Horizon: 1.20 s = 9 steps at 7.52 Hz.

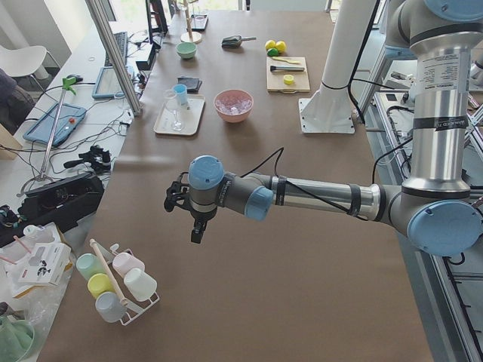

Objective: Put ice in cup with scoop

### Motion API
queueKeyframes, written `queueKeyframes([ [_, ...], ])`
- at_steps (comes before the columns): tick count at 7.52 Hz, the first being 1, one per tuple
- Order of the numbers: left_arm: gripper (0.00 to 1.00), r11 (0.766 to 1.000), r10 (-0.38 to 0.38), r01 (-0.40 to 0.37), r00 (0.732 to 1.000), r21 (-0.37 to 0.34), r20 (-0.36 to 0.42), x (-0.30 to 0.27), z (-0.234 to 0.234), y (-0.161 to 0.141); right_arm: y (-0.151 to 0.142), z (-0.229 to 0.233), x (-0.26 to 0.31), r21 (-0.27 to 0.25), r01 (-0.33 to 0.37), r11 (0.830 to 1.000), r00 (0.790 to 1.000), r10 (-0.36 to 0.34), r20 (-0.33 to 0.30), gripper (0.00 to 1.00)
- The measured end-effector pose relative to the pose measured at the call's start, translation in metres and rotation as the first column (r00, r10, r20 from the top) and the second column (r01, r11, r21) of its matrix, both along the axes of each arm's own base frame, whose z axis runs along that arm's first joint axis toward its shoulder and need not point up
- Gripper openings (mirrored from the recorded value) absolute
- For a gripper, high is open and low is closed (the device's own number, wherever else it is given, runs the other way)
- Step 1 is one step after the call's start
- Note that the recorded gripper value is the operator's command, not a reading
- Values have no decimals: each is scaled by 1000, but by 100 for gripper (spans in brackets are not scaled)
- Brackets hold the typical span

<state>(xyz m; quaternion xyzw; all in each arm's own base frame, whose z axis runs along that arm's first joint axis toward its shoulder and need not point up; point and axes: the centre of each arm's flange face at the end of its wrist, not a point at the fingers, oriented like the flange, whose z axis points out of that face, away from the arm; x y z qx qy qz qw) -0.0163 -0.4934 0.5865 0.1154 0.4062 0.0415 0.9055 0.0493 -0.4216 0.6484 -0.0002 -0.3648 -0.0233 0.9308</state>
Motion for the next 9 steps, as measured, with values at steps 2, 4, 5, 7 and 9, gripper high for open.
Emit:
queueKeyframes([
  [2,99,1000,3,-3,1000,-3,0,2,1,1,0,1,3,-3,-7,1000,1000,7,-5,100],
  [4,99,1000,4,-4,1000,-1,1,2,0,0,0,-1,4,1,-12,1000,1000,12,-9,100],
  [5,99,1000,4,-4,1000,-3,1,2,1,-1,1,-1,5,-1,-15,1000,1000,15,-6,100],
  [7,99,1000,4,-4,1000,-1,1,3,0,-2,2,-2,6,-8,-26,1000,1000,25,-2,100],
  [9,99,1000,5,-5,1000,2,1,3,-1,-3,9,-20,6,-36,-92,995,996,93,2,99],
])
